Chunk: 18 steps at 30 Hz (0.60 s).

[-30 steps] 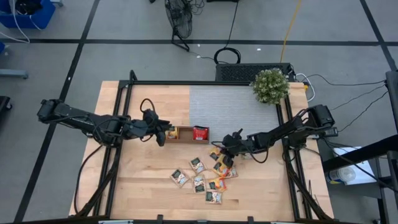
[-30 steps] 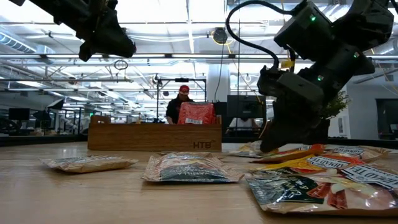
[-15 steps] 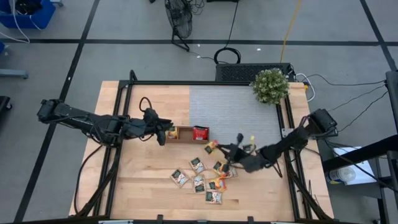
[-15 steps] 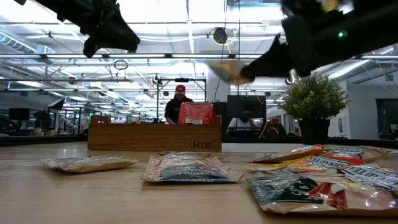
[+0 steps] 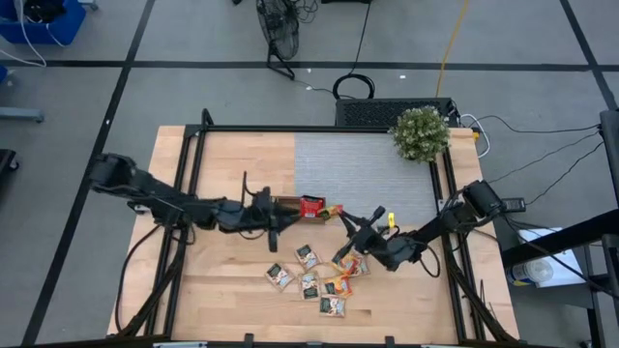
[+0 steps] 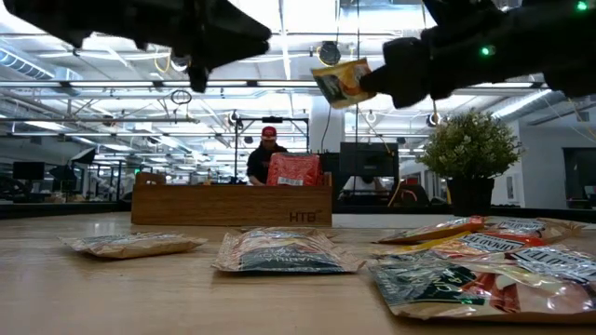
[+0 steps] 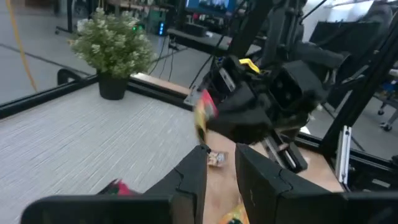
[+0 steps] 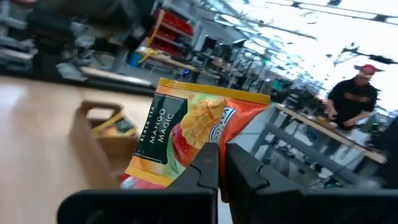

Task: Pick & Place Tea
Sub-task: Put the yellow tea bag into the left section of the wooden organizer

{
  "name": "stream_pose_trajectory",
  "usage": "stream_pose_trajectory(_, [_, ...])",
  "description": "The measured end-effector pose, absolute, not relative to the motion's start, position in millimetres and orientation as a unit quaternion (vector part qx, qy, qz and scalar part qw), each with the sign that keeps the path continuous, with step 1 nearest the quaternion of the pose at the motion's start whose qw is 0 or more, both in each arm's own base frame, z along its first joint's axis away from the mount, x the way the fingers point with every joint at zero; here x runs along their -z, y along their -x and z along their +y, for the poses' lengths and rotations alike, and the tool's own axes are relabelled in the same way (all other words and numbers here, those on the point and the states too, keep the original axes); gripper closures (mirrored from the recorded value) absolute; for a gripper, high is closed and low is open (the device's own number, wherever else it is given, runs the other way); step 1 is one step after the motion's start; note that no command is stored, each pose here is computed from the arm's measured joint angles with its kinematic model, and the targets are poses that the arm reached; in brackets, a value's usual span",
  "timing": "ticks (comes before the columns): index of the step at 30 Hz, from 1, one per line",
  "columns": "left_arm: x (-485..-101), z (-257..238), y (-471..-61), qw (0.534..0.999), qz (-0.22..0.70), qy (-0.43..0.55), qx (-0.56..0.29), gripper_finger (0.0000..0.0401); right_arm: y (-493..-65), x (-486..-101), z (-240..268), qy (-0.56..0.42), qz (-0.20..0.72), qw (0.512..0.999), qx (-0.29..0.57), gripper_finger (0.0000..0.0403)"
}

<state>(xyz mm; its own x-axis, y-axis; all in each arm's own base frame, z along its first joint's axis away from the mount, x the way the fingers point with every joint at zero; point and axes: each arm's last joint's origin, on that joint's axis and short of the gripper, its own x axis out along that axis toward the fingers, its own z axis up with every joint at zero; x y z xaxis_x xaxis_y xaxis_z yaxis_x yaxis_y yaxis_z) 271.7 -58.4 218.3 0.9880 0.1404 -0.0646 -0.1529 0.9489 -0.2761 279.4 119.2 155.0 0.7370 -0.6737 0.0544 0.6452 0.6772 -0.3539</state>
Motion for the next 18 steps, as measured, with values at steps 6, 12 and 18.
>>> stream_pose_trajectory(6, [-200.4, -62.0, -286.4, 0.988, 0.009, 0.138, -0.072, 0.0313, -289.2, -172.3, 116.4, 0.173, -0.006, 0.924, 0.342, 0.0402])
stream_pose_trajectory(12, [-198.1, -58.3, -293.1, 0.986, -0.020, 0.149, -0.077, 0.0313, -300.8, -181.5, 114.0, 0.168, -0.030, 0.932, 0.321, 0.0402])
stream_pose_trajectory(18, [-199.5, -58.4, -293.6, 0.986, -0.027, 0.154, -0.062, 0.0313, -304.2, -182.9, 109.6, 0.165, -0.033, 0.931, 0.324, 0.0402])
